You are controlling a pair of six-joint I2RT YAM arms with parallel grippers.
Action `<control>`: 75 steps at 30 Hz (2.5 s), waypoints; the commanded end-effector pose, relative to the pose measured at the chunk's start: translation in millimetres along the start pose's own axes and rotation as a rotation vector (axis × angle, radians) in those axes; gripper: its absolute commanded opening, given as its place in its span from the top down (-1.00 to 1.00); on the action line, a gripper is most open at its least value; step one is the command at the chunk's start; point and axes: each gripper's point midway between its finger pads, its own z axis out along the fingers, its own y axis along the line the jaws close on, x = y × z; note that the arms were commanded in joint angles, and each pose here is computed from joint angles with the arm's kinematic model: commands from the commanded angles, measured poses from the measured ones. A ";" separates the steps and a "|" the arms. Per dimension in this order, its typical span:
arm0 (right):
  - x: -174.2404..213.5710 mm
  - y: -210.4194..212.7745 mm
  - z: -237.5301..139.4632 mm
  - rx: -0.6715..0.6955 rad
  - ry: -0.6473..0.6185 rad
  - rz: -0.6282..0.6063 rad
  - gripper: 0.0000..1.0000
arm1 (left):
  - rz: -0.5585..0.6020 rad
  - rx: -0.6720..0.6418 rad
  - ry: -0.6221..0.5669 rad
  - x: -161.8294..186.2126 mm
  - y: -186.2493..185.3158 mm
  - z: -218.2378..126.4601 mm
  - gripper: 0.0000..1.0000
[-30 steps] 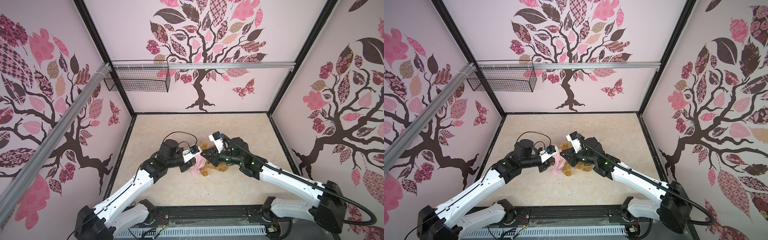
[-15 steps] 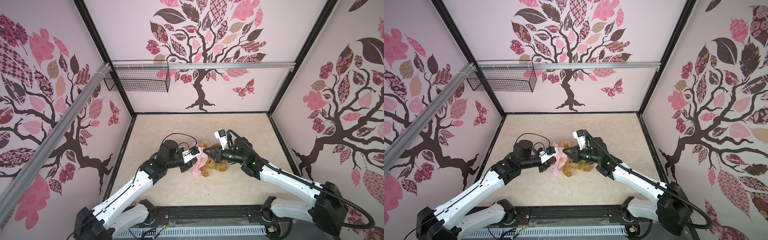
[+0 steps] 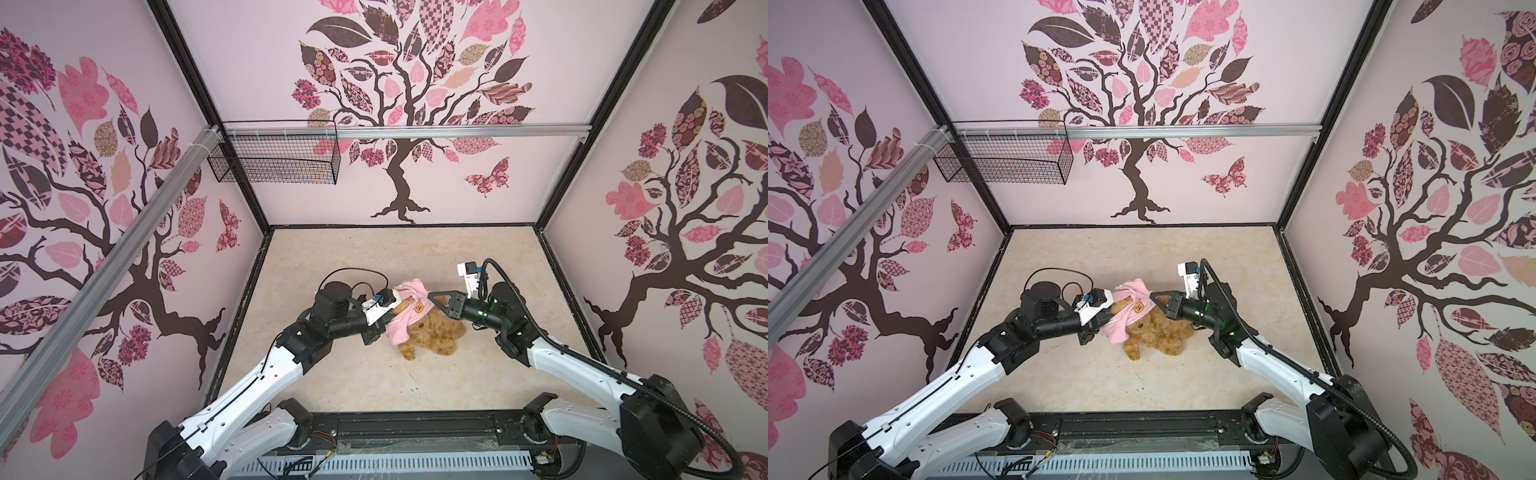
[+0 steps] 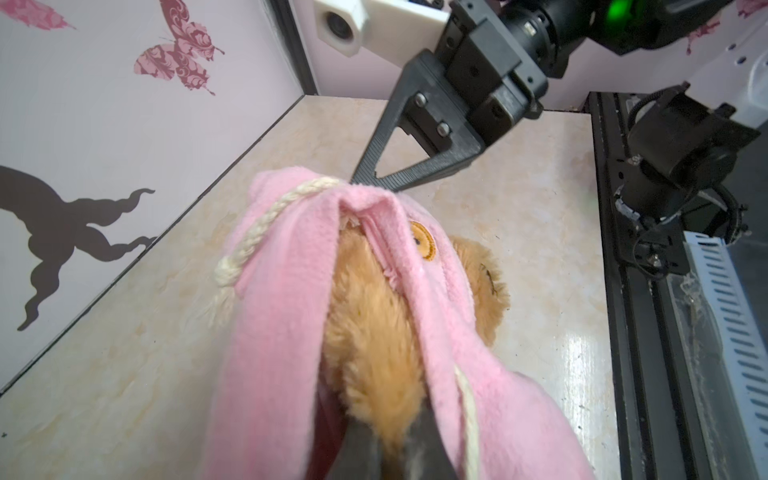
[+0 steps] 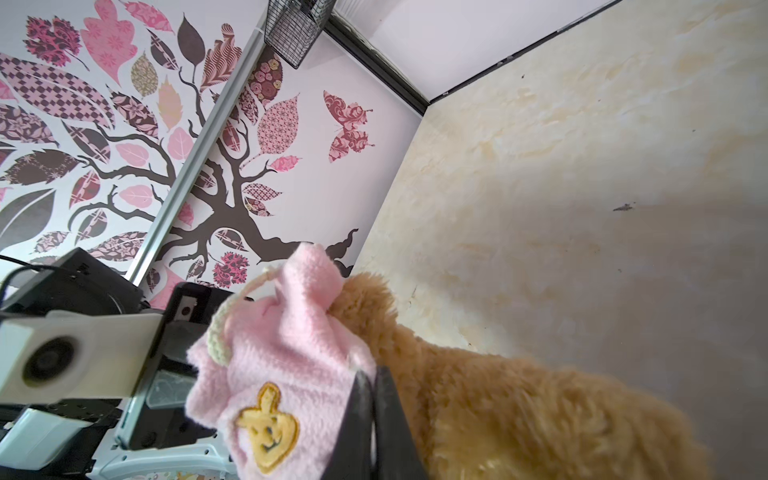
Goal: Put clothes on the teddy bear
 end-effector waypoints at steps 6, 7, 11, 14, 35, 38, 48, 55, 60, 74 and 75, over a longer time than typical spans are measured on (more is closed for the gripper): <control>28.5 -91.3 -11.9 0.303 0.039 -0.032 0.96 | -0.419 -0.240 -0.157 -10.5 45.0 -9.0 1.00; 26.3 -91.5 -11.7 0.305 0.029 -0.036 0.94 | -0.439 -0.217 -0.143 -5.3 41.2 -5.4 1.00; 11.9 -54.7 6.1 0.135 0.013 -0.057 0.81 | -0.528 -0.108 -0.048 23.3 20.5 12.8 1.00; 15.1 -35.9 17.4 0.097 0.052 -0.129 0.58 | -0.603 -0.111 -0.005 46.8 16.5 18.4 1.00; 105.4 -111.3 30.0 0.267 0.257 -0.103 0.41 | -0.961 -0.004 -0.080 68.4 11.6 28.7 0.54; 112.3 -115.3 29.0 0.263 0.268 -0.104 0.49 | -1.005 0.024 -0.053 72.2 7.8 33.5 0.38; 124.1 -120.3 21.3 0.271 0.279 -0.172 0.61 | -1.218 0.018 -0.040 90.0 15.4 43.6 0.10; 116.2 -101.4 23.8 0.208 0.247 -0.249 0.62 | -1.254 0.057 0.007 100.8 11.2 57.5 0.32; 92.8 -90.7 10.7 0.274 0.207 -0.351 0.45 | -1.083 0.053 0.000 96.0 10.5 52.4 0.96; 63.9 26.1 -4.0 -0.142 0.120 -0.339 0.21 | -0.698 0.147 -0.272 24.3 -7.2 23.3 1.00; 58.3 30.2 -3.6 -0.140 0.107 -0.344 0.22 | -0.667 0.154 -0.269 22.6 -11.4 22.6 1.00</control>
